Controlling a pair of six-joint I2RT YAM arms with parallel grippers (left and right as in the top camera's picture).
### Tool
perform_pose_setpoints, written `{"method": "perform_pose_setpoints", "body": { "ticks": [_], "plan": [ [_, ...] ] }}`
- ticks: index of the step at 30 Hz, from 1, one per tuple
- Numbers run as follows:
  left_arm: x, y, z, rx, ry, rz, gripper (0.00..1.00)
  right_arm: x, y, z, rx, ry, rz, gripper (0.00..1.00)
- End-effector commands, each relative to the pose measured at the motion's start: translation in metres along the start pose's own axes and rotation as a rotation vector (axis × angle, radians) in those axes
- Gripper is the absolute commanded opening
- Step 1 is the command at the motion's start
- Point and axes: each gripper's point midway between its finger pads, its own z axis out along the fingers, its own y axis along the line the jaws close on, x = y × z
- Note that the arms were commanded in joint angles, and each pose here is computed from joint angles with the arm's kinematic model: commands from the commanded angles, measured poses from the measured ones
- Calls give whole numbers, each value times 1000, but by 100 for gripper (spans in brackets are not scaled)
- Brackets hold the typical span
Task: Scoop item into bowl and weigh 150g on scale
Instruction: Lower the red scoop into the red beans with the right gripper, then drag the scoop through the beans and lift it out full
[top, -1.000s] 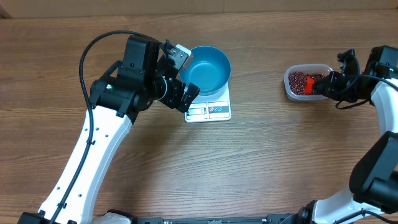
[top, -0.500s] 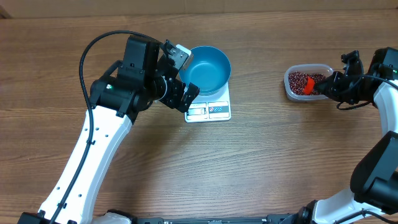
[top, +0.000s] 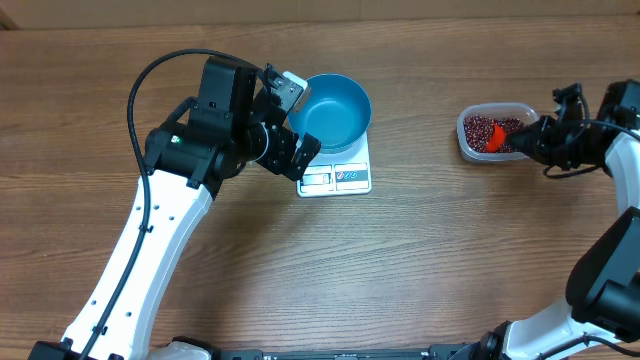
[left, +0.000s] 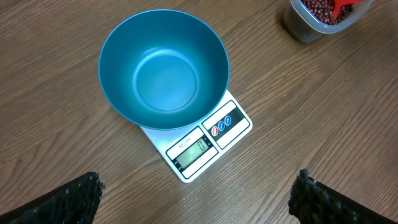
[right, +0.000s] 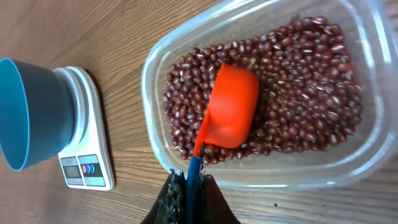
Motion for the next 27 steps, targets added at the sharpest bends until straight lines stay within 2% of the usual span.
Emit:
{"method": "perform_pose_setpoints", "body": {
  "ticks": [1, 27],
  "plan": [
    [-9, -6, -12, 11, -40, 33, 100, 1, -3, -6, -72, -14, 52, 4],
    [-9, -6, -12, 11, -40, 33, 100, -4, 0, -31, -239, -84, 56, 4]
  ]
}}
